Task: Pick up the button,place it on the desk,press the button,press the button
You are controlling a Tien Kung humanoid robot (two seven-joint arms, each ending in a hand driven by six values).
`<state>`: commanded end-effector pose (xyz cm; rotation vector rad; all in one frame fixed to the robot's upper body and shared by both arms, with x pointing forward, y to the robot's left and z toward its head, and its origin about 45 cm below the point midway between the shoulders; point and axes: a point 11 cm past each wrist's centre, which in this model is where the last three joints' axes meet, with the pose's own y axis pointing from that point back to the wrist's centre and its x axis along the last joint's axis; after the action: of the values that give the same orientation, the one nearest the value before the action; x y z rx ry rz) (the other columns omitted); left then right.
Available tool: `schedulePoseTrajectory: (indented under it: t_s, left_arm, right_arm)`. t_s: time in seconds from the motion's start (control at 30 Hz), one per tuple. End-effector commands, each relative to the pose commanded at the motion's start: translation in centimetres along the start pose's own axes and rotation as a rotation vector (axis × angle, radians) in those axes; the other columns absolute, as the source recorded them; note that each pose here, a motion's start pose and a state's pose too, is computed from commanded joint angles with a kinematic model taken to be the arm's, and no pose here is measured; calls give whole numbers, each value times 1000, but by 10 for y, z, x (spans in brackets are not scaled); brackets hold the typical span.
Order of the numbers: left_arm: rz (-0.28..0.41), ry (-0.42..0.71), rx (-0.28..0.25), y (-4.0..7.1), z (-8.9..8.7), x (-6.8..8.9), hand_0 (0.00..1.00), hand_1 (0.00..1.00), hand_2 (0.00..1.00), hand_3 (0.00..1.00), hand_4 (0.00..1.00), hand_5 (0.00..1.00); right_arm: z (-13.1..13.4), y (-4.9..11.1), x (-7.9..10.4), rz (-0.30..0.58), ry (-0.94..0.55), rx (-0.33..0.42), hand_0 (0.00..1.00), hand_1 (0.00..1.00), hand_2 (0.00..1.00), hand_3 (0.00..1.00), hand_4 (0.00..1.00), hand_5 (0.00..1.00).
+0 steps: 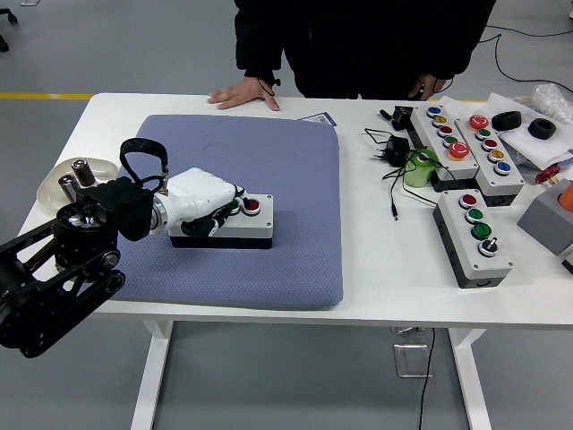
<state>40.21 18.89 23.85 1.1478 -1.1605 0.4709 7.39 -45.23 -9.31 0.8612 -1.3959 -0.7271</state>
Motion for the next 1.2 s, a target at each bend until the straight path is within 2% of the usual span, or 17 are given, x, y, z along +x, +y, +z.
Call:
schedulePoseTrajectory:
  t_s: [0.2, 0.33, 0.53, 0.63, 0.67, 0.83, 0.87, 0.97, 1.03, 1.07, 1.2]
  left_arm:
    - [4, 1, 3, 0, 0, 1, 108, 79, 133, 752, 56, 2]
    - [48, 18, 9, 4, -3, 11, 107, 78, 132, 753, 55, 2]
    - [167, 100, 9, 13, -10, 35, 111, 83, 136, 757, 67, 2]
    - [258, 205, 9, 17, -18, 45, 111, 83, 136, 757, 67, 2]
    - [287, 248, 13, 18, -21, 47, 208, 288, 367, 914, 596, 2]
    - [467, 521, -5, 23, -35, 59, 208, 288, 367, 914, 596, 2]
    - [500, 568, -11, 25, -37, 61, 453, 643, 788, 998, 833, 719]
    - [578, 708, -33, 28, -45, 65, 453, 643, 788, 998, 833, 719]
    - [588, 806, -48, 29, -50, 64, 453, 643, 788, 998, 833, 719]
    - [583, 847, -54, 28, -51, 63, 757, 838, 949, 998, 832, 998]
    - [533, 1033, -52, 24, -62, 52, 757, 838, 949, 998, 832, 998]
  right_arm:
    - [0, 0, 0, 0, -2, 0, 747, 700, 712, 581, 180, 130]
    - [0, 0, 0, 0, -2, 1, 747, 700, 711, 581, 181, 130]
    - [-1, 0, 0, 0, -2, 1, 747, 700, 712, 581, 181, 130]
    - [-1, 0, 0, 0, -1, 1, 747, 700, 712, 581, 181, 130]
    - [-1, 0, 0, 0, -1, 1, 747, 700, 712, 582, 181, 130]
    - [0, 0, 0, 0, 0, 0, 747, 700, 712, 582, 181, 130]
    - [0, 0, 0, 0, 0, 0, 746, 700, 712, 581, 181, 130]
    - [0, 0, 0, 0, 0, -1, 746, 700, 712, 581, 181, 130]
    - [0, 0, 0, 0, -1, -1, 746, 700, 712, 581, 181, 130]
    - [0, 0, 0, 0, -1, -1, 747, 700, 712, 582, 181, 130]
    - [1, 0, 0, -1, -1, -2, 747, 700, 712, 582, 181, 130]
